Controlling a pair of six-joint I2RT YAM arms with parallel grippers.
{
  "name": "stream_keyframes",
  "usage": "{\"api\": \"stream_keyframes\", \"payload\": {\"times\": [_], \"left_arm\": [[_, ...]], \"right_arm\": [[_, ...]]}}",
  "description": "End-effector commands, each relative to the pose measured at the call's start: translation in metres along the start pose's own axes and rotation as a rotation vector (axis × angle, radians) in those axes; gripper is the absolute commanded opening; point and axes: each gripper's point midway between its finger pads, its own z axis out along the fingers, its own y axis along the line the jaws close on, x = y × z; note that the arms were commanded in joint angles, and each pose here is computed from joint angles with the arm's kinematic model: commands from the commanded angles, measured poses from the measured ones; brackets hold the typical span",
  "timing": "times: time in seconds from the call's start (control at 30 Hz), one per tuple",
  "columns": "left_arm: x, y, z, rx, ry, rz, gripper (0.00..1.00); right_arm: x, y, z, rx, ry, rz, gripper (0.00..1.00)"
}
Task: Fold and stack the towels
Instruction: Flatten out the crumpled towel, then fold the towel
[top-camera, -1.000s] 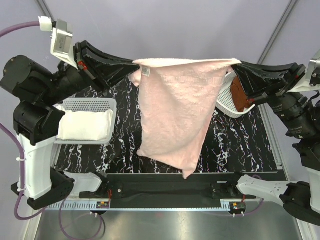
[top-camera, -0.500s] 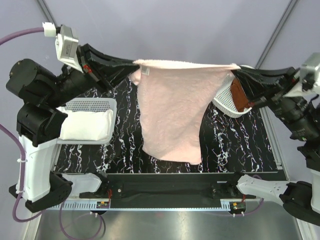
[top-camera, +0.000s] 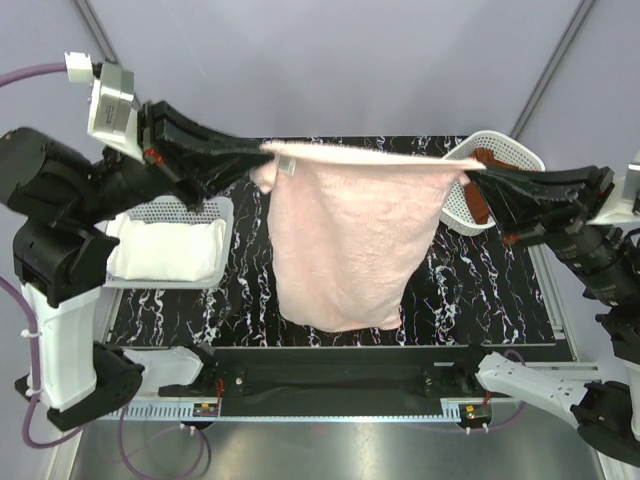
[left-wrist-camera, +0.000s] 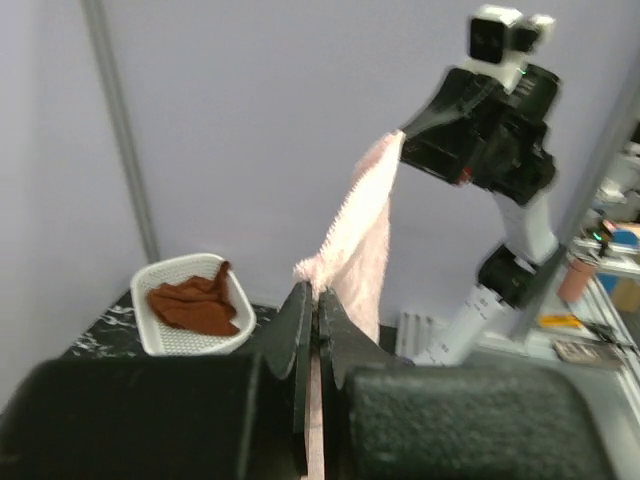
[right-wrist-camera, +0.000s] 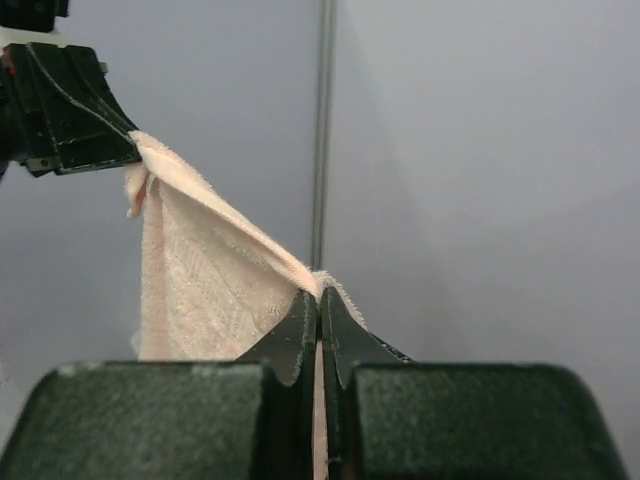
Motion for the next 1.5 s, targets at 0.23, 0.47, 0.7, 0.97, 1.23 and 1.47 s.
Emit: {"api": "stream_keyframes", "payload": {"times": [0.23,0.47,0.7,0.97,1.23,1.47], "left_arm": [[0.02,0.233,0.026,-0.561,0.022,0.13,0.0],[0.108,0.354,0.012,-0.678,0.189,0.115,0.0],[0.189,0.466,-0.003,-0.714,0.252,0.028,0.0],[0.246,0.53,-0.024,-0.743,0.247,0.005,0.0],[0.303,0.519,-0.041,-0.715,0.408,-0.053,0.0],[0.325,0.466,-0.052,-0.668,0.568,-0.104,0.0]], "right_arm": [[0.03,-0.145,0.129,0.579,0.103,-0.574,0.0],[0.182,-0.24,0.181,0.538,0.345,-0.44,0.0],[0.33,-0.351,0.179,0.57,0.547,-0.309,0.0],[0.392,-0.405,0.184,0.47,0.552,-0.209,0.0],[0.455,-0.394,0.152,0.439,0.64,-0.151,0.0],[0.465,-0.362,0.099,0.418,0.83,-0.126,0.0]]}}
